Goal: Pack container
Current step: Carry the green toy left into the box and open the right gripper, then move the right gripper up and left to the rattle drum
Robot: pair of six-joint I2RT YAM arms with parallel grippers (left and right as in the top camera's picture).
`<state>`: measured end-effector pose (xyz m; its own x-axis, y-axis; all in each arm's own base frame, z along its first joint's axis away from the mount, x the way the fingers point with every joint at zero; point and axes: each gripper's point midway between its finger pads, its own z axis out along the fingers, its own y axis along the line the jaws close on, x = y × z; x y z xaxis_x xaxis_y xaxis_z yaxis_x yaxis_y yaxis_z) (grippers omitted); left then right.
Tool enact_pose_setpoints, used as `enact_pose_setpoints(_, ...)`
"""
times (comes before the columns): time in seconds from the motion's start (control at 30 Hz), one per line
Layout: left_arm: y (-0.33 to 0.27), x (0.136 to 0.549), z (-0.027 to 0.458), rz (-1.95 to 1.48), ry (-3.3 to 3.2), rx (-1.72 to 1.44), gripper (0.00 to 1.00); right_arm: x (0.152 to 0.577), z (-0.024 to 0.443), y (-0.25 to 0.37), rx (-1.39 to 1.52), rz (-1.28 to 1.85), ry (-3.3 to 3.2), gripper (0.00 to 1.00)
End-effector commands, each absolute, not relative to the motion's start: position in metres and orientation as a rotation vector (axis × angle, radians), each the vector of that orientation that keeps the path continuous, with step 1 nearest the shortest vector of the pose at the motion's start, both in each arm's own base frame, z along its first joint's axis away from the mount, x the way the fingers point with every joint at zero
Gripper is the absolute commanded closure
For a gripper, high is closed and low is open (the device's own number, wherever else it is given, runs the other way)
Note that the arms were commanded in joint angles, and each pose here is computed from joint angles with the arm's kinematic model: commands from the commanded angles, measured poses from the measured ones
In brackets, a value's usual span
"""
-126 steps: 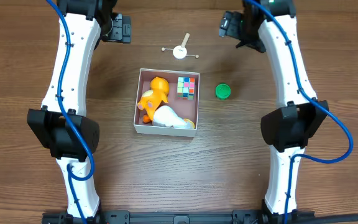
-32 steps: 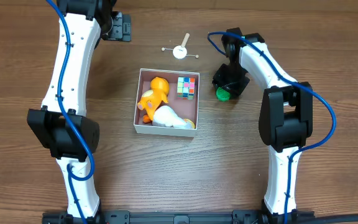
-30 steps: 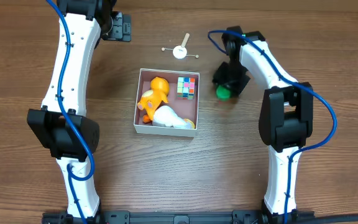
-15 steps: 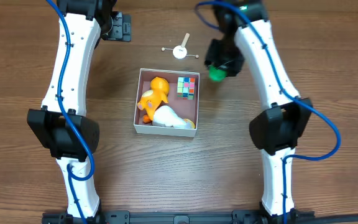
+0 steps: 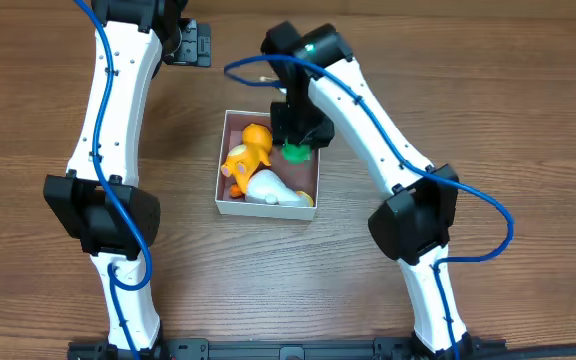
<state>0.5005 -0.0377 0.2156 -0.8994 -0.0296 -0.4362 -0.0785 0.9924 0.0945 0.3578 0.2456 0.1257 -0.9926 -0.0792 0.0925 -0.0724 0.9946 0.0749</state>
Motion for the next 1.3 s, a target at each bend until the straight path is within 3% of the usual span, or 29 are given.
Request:
enact_pose_setpoints(0.0,-0.033,0.504,0.220,0.169,2.670,-0.078,0.00,0.351,0.113,0.232,0.127,-0.030,-3.009,0.46)
enact_pose_setpoints(0.43,-0.033,0.504,0.220,0.169,2.669,-0.078,0.00,0.377,0.115,0.229,0.073,-0.095,-3.084,0.16)
enact_pose_setpoints(0.57,-0.033,0.504,0.220,0.169,2.669,-0.078,0.00,0.455,0.163,0.203,-0.108,-0.310,-3.335,0.05)
enact_pose_setpoints(0.73,-0.033,0.504,0.220,0.170,2.670,-0.078,0.00,0.535,0.220,0.160,-0.423,-0.594,-3.567,0.02)
enact_pose_setpoints(0.83,-0.033,0.504,0.220,0.170,2.670,-0.078,0.00,0.569,0.253,0.169,-0.510,-0.998,-3.585,0.02)
enact_pose_setpoints(0.97,-0.033,0.504,0.220,0.170,2.670,-0.078,0.00,0.580,0.277,0.206,-0.313,-1.156,-3.682,0.01)
enact_pose_setpoints(1.07,-0.033,0.504,0.220,0.170,2.670,-0.078,0.00,0.580,0.281,0.236,-0.128,-1.082,-3.799,0.01)
enact_pose_setpoints(1.13,-0.033,0.504,0.220,0.170,2.670,-0.078,0.00,0.582,0.268,0.261,0.071,-0.987,-3.862,0.01)
enact_pose_setpoints(1.27,-0.033,0.504,0.220,0.170,2.670,-0.078,0.00,0.595,0.214,0.268,0.066,-0.914,-3.814,0.00)
